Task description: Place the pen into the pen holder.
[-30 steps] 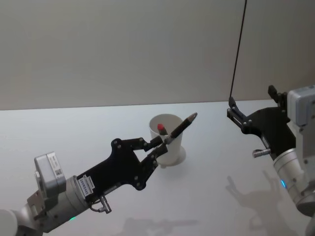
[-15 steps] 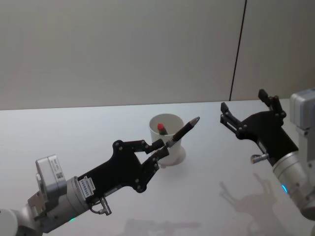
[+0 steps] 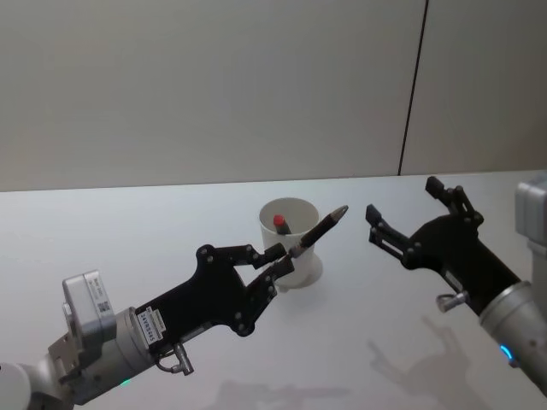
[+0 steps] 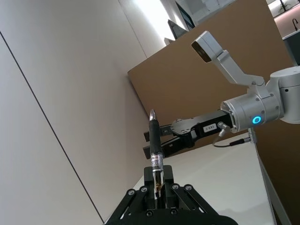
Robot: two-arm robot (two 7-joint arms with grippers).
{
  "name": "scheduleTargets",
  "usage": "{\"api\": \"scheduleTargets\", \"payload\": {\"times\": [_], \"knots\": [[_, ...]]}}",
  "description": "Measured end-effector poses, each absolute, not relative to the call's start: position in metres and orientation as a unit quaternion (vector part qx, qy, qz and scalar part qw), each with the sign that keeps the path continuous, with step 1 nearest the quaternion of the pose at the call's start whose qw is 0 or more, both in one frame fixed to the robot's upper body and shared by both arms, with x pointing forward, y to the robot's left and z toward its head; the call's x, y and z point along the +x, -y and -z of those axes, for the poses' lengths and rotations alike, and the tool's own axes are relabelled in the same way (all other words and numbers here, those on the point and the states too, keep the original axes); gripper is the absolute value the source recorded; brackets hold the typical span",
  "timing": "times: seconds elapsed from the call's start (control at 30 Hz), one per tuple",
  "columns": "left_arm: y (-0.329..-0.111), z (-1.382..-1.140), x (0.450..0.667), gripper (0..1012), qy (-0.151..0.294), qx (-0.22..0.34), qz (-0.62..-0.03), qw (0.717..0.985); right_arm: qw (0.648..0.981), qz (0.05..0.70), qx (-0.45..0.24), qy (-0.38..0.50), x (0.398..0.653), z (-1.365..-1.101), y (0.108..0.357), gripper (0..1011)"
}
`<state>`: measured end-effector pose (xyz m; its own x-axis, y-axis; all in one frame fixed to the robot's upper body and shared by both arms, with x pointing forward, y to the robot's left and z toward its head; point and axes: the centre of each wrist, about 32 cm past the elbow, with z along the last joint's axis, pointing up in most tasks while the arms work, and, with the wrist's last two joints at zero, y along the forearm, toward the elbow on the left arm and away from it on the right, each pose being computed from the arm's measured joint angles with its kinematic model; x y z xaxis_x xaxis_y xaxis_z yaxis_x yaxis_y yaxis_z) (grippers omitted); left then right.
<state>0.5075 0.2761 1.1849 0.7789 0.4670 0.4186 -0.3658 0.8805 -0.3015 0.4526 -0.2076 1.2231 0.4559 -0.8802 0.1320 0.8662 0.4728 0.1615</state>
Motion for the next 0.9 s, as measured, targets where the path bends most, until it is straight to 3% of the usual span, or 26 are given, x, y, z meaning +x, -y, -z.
{"api": "scheduleTargets", "payload": {"times": [0.9], "knots": [[-0.276, -1.185, 0.508, 126, 0.248, -0.102, -0.221, 0.938, 0.928, 0.356, 0.093, 0.050, 0.448, -1.214, 0.228, 1001]]}}
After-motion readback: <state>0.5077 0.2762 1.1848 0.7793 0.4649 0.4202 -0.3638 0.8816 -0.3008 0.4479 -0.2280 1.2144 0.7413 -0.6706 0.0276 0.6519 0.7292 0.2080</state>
